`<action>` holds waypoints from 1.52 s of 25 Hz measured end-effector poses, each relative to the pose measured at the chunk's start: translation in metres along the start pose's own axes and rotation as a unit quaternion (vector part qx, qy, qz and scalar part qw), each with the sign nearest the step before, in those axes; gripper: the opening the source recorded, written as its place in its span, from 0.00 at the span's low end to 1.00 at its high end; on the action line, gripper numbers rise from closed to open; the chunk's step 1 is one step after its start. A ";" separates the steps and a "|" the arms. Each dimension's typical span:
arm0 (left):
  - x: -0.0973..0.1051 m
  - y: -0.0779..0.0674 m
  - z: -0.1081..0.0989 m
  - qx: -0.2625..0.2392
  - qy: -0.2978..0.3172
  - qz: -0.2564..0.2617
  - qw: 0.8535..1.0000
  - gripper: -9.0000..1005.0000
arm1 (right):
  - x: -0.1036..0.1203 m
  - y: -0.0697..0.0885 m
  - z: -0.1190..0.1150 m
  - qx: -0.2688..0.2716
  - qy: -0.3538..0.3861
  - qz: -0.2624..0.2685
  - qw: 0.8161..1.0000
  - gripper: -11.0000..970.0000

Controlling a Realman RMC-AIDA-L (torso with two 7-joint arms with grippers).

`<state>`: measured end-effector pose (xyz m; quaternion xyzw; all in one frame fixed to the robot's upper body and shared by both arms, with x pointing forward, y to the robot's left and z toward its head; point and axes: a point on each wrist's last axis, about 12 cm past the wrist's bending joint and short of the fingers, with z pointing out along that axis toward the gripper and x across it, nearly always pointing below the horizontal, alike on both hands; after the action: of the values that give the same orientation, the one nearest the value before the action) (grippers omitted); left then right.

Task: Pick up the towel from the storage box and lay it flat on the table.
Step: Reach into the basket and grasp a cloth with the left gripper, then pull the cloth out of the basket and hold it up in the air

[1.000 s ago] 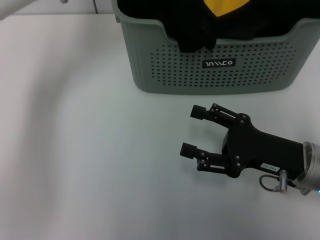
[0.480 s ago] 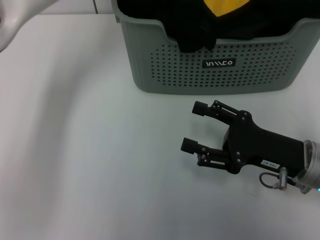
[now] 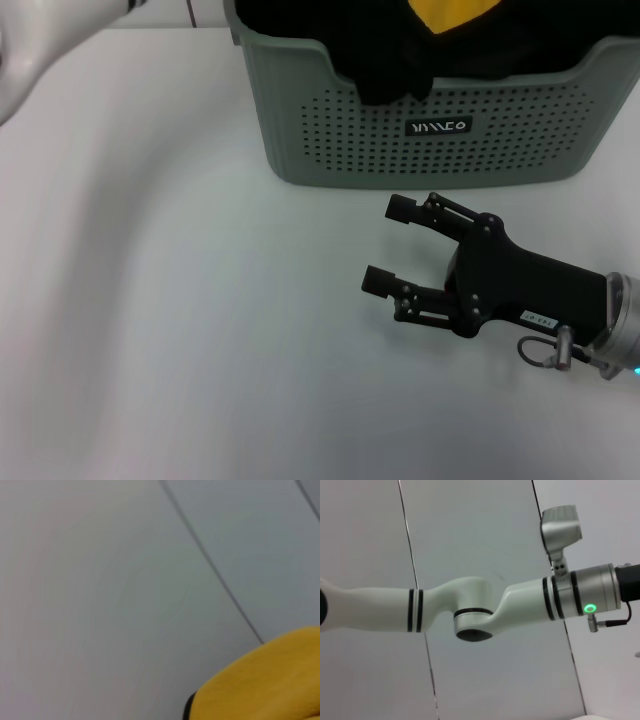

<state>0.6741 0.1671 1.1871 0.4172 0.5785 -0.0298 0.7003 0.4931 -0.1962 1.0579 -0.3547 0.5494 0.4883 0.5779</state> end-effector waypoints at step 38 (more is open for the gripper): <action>-0.033 -0.042 -0.015 -0.045 -0.128 0.075 0.988 0.14 | 0.002 0.001 -0.012 0.029 -0.013 0.007 0.999 0.87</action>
<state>0.6294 0.1342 1.1922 0.4201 0.4519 -0.0046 0.7869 0.4885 -0.2065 1.0549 -0.3276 0.5583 0.4803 0.5919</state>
